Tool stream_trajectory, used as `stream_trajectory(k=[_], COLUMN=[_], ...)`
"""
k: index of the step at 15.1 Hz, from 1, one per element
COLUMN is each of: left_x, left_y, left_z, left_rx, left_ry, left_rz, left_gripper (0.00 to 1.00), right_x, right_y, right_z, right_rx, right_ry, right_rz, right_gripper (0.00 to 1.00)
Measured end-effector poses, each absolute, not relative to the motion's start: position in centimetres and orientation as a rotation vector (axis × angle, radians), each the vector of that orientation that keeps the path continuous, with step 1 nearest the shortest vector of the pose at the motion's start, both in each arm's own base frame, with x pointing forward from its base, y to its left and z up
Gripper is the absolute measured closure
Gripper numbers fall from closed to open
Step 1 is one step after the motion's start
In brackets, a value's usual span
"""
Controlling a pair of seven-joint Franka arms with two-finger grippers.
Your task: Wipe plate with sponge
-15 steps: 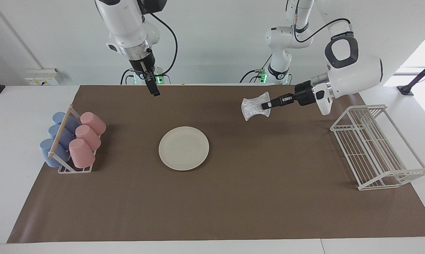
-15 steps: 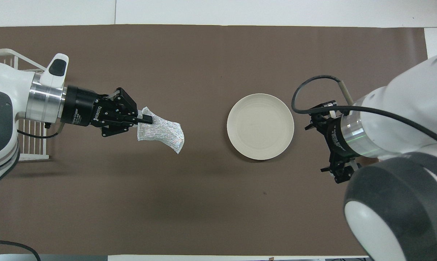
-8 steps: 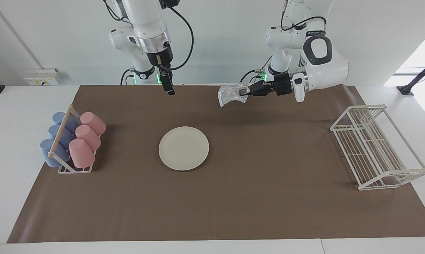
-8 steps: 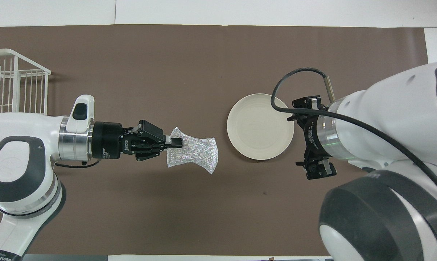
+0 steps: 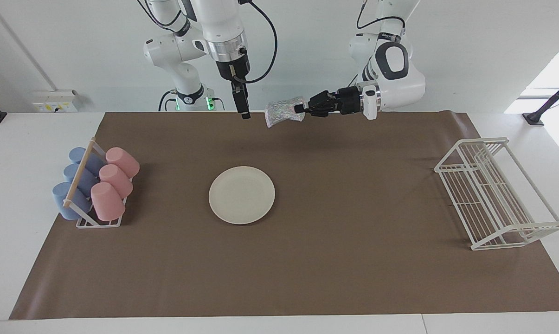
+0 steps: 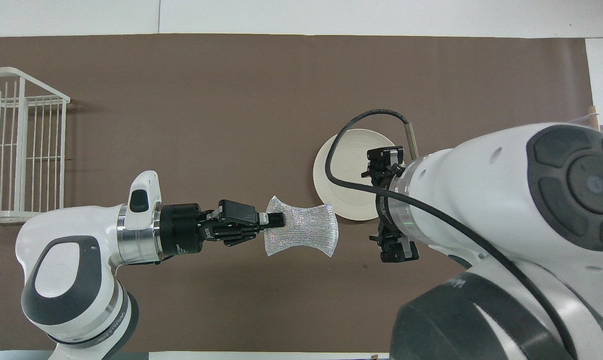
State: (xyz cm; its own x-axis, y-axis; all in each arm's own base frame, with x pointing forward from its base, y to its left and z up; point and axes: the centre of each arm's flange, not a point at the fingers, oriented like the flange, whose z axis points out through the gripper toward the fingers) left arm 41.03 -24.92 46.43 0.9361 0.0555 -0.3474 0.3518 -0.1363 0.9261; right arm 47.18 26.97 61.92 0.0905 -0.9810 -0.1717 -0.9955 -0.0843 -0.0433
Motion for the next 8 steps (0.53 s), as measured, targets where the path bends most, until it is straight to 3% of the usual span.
stream_trajectory(k=[3, 8], left_x=[40.7, 40.3], left_y=[-25.1, -25.8], left_z=[46.6, 46.3], left_rx=[1.668, 1.671], left_ry=[0.319, 0.315], left_rz=[-0.251, -0.248], left_gripper=[0.95, 0.95], right_x=[47.0, 44.5], right_y=[27.9, 32.0], right_z=[62.4, 61.1], right_rx=[-2.099, -2.113], right_ry=[2.035, 2.004], right_rz=[0.258, 0.285], right_gripper=[0.0, 0.0])
